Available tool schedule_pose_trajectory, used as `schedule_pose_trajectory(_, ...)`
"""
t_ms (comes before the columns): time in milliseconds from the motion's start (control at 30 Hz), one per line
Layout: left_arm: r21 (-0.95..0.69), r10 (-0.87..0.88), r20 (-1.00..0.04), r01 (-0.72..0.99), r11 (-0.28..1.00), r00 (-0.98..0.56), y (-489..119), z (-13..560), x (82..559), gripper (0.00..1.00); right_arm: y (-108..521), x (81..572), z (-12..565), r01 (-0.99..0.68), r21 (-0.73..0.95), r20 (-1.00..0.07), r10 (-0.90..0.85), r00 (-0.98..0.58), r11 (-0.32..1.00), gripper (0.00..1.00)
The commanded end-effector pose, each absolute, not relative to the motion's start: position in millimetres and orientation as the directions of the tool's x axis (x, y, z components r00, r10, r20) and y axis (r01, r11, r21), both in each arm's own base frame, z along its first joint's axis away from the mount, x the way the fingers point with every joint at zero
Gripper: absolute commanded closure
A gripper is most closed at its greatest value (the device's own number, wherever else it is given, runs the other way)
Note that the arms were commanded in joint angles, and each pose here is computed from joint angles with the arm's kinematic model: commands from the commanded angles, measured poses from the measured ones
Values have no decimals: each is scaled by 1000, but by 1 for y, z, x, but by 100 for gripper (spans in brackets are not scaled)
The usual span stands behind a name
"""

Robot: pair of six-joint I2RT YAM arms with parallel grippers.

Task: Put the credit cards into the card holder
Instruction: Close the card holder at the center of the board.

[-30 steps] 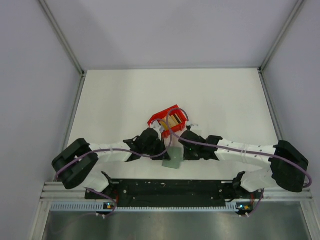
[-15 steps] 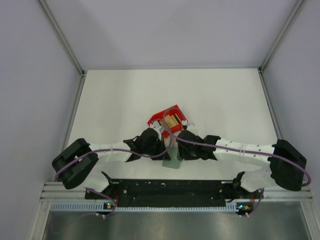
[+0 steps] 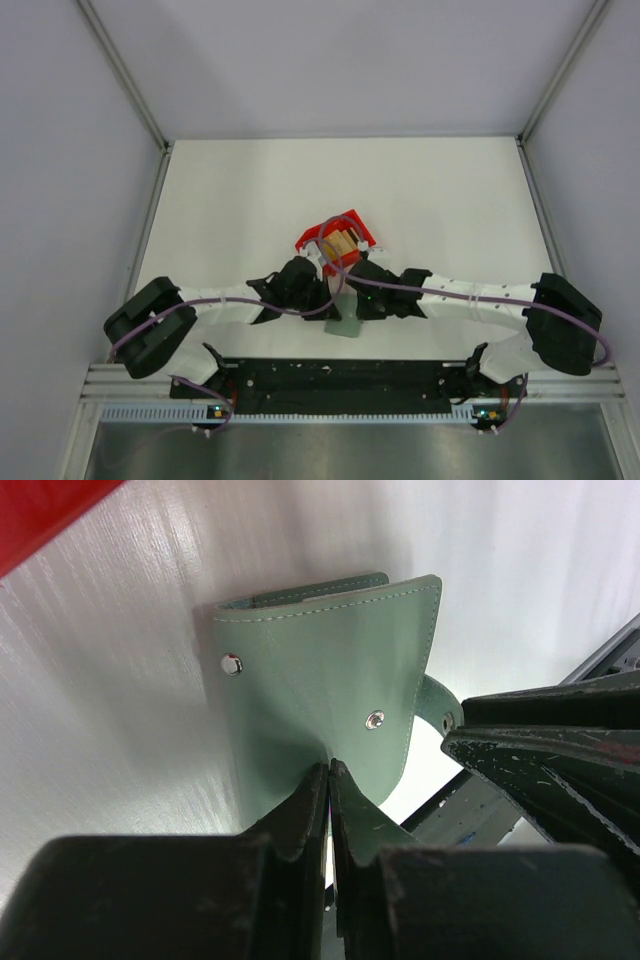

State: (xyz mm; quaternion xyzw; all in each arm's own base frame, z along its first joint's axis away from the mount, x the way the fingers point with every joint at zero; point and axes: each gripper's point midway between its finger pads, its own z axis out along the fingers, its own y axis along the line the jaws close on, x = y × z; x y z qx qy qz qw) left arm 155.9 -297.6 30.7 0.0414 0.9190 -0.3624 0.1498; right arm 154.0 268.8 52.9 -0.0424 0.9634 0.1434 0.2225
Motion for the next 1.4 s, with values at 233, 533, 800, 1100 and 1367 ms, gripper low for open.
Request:
schedule_pose_trajectory(233, -591, -32, -302, 161, 790, -953, -281, 9, 152, 92, 271, 157, 63, -156, 237, -471, -27, -882, 959, 92)
schedule_pose_trajectory(533, -595, -32, -303, 163, 787, -952, -281, 10, 151, 92, 267, 156, 67, -156, 230, -484, -26, -875, 961, 100)
schedule_pose_trajectory(800, -625, -85, -301, 129, 770, -950, -281, 18, 151, 88, 280, 163, 83, -179, 318, -534, 20, -845, 931, 100)
schedule_pose_trajectory(1100, -660, -217, -266, 13, 751, -939, -278, 17, 146, 85, 304, 164, 78, -229, 380, -521, 3, -854, 896, 100)
schedule_pose_trajectory(1367, -652, -232, -344, 54, 756, -910, -272, 34, 156, 78, 265, 177, 90, -166, 346, -578, 71, -813, 924, 92)
